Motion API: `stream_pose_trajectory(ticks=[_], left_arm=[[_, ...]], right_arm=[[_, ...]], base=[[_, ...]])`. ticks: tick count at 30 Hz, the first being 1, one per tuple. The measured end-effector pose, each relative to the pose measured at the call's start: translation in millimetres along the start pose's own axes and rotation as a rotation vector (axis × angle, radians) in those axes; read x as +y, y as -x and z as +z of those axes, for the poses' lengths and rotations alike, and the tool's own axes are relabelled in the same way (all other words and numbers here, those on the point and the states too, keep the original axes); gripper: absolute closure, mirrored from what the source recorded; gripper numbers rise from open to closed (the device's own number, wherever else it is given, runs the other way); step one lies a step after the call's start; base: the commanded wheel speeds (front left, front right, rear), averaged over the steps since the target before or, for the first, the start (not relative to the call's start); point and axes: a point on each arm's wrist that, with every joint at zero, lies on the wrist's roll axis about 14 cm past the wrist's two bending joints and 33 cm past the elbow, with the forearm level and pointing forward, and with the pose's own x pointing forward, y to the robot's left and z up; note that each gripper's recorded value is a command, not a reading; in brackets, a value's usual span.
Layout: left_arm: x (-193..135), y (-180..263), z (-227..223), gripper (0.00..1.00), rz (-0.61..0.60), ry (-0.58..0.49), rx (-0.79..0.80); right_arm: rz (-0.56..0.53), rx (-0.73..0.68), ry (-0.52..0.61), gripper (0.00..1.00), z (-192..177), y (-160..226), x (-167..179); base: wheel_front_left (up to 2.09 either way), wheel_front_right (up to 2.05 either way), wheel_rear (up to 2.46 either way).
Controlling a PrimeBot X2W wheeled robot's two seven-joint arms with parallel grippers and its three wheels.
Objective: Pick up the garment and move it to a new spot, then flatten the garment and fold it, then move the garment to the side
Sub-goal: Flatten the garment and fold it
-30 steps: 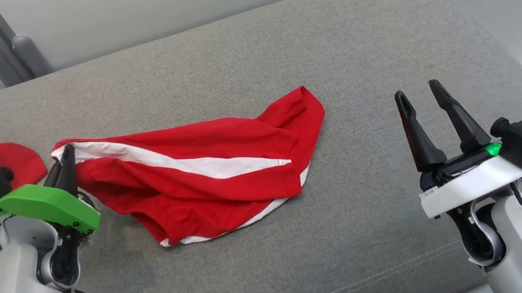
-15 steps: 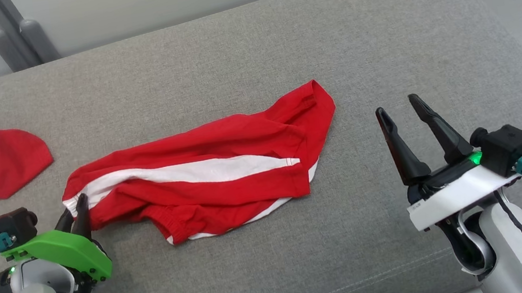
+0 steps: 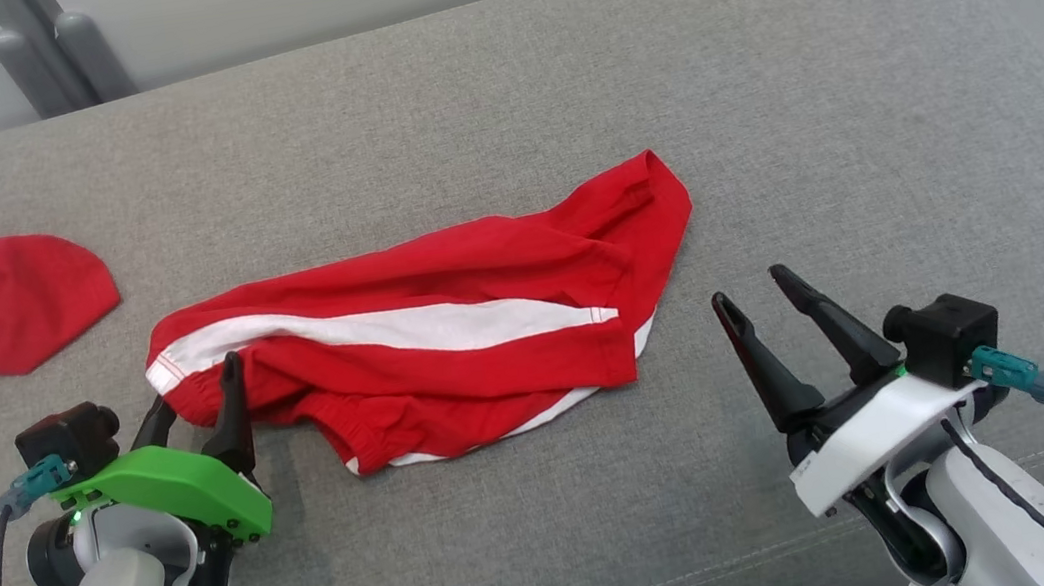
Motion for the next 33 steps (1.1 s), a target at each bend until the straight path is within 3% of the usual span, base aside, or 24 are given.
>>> stream_pose_trajectory(ticks=[11, 33], left_arm=[[3, -9, 13, 0.0, -0.002, 0.007, -0.041], [32, -5, 0, 0.0, 0.058, -0.021, -0.016]], right_arm=[[0.104, 0.154, -0.042, 0.0, -33, -28, 26], [0.142, 0.349, -0.141, 0.0, -86, -51, 39]], base=[[0.0, 0.0, 0.0], [0.0, 0.0, 0.0]])
